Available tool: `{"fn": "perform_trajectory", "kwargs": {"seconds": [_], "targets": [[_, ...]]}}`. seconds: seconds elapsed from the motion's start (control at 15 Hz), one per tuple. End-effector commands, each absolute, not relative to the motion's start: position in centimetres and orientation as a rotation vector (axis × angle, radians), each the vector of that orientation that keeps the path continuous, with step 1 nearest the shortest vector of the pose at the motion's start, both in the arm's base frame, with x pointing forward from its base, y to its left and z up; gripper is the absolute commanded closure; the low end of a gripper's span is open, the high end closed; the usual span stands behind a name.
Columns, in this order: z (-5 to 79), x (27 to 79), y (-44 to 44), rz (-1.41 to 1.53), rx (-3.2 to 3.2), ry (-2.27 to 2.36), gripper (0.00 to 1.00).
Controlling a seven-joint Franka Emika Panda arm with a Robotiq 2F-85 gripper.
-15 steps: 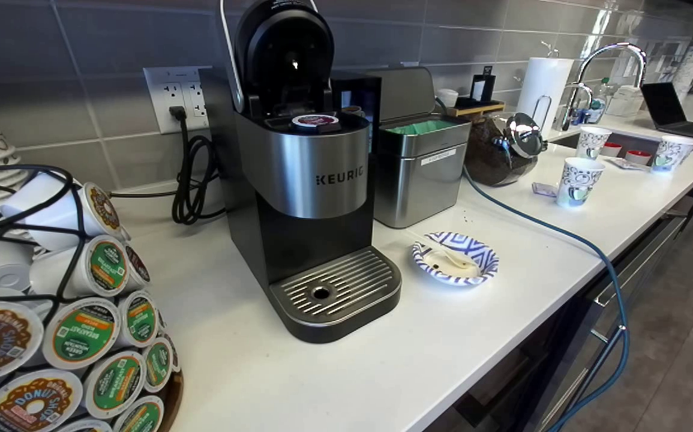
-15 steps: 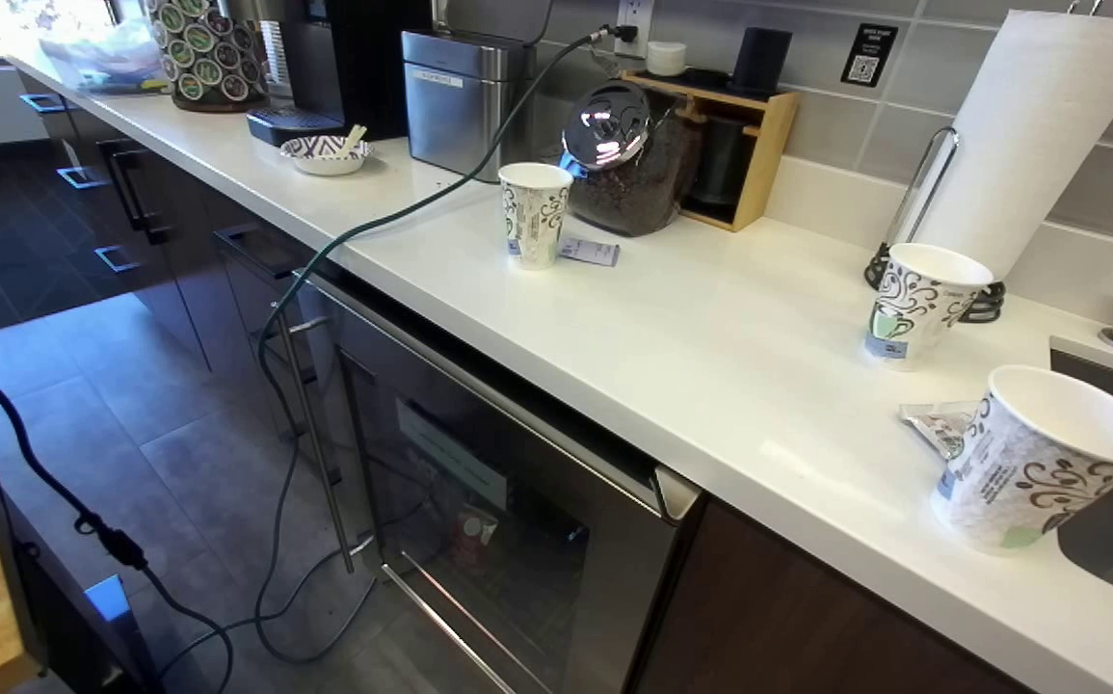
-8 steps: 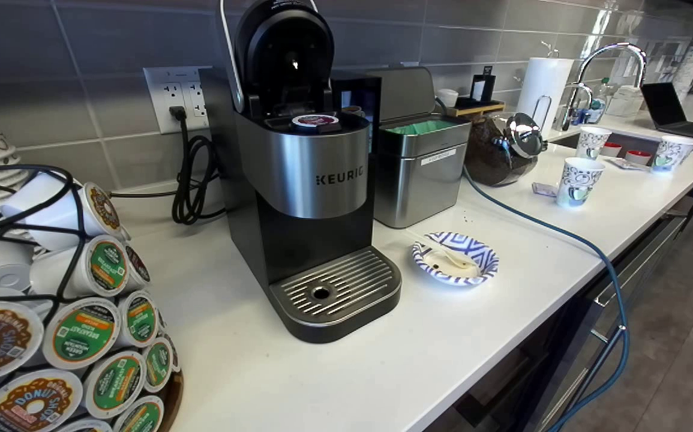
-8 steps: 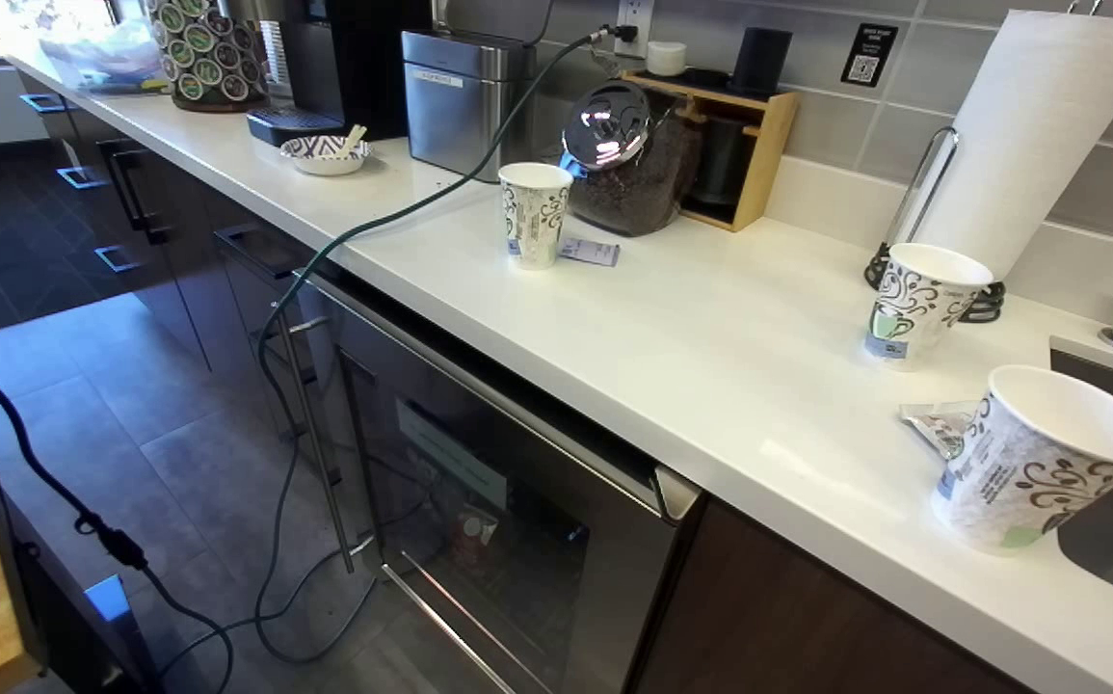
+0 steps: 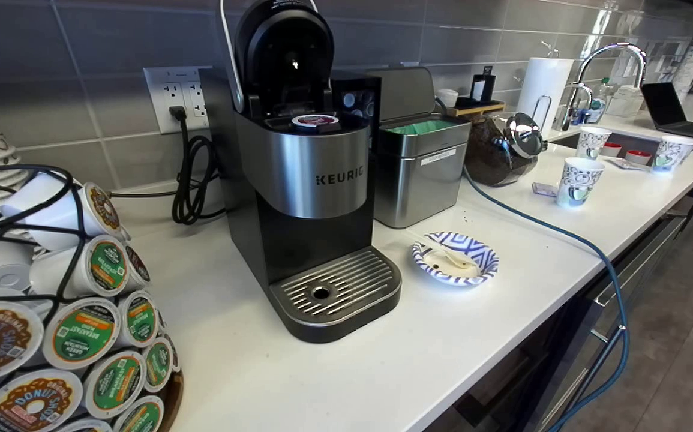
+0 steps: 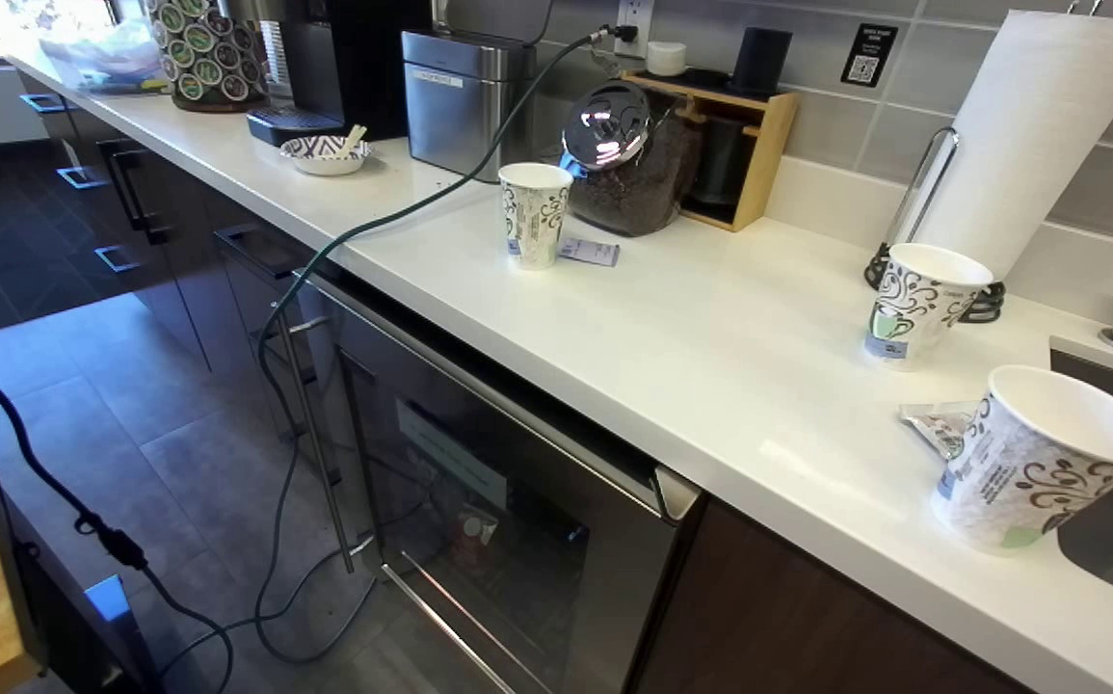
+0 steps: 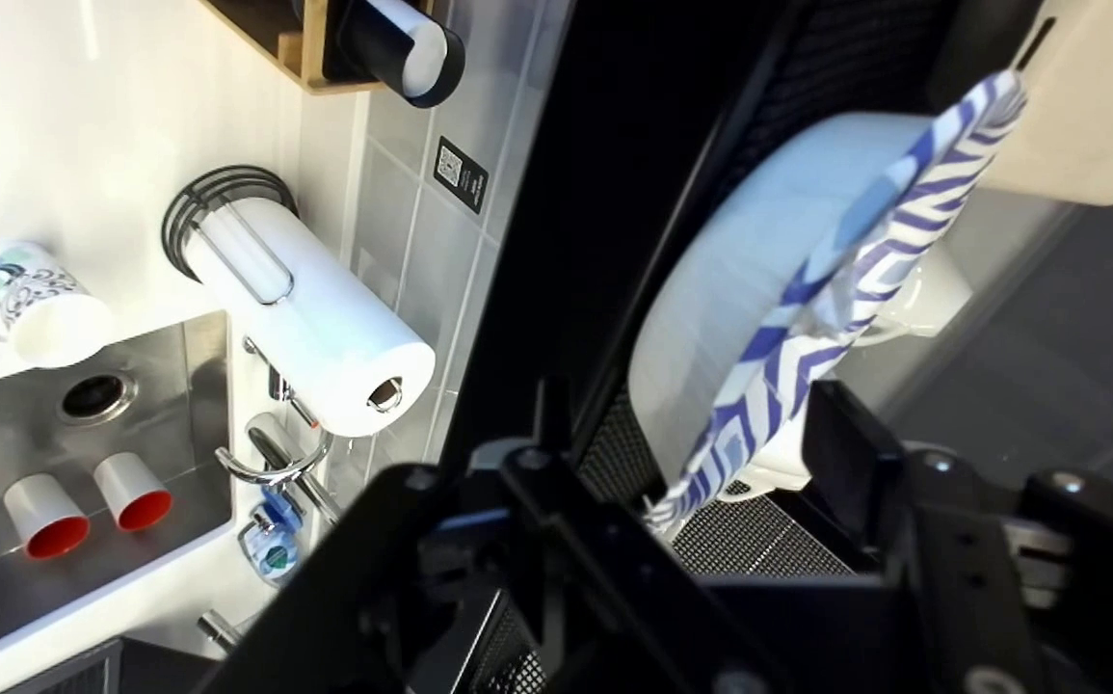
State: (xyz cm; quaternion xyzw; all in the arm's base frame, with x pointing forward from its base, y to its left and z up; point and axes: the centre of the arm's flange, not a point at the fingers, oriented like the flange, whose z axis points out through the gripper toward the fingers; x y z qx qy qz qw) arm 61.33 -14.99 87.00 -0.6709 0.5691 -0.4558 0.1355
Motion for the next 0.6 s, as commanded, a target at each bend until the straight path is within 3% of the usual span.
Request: {"fn": "perform_trajectory", "kwargs": {"seconds": [0.0,0.13,0.53], "targets": [[92.8,65.8,-16.7,-1.305,-1.914,1.682,0.05],[93.1,65.3,-17.2,-1.302,-1.909,1.694,0.00],[94.8,60.0,-18.2,-1.305,-1.915,1.702,0.00]]}}
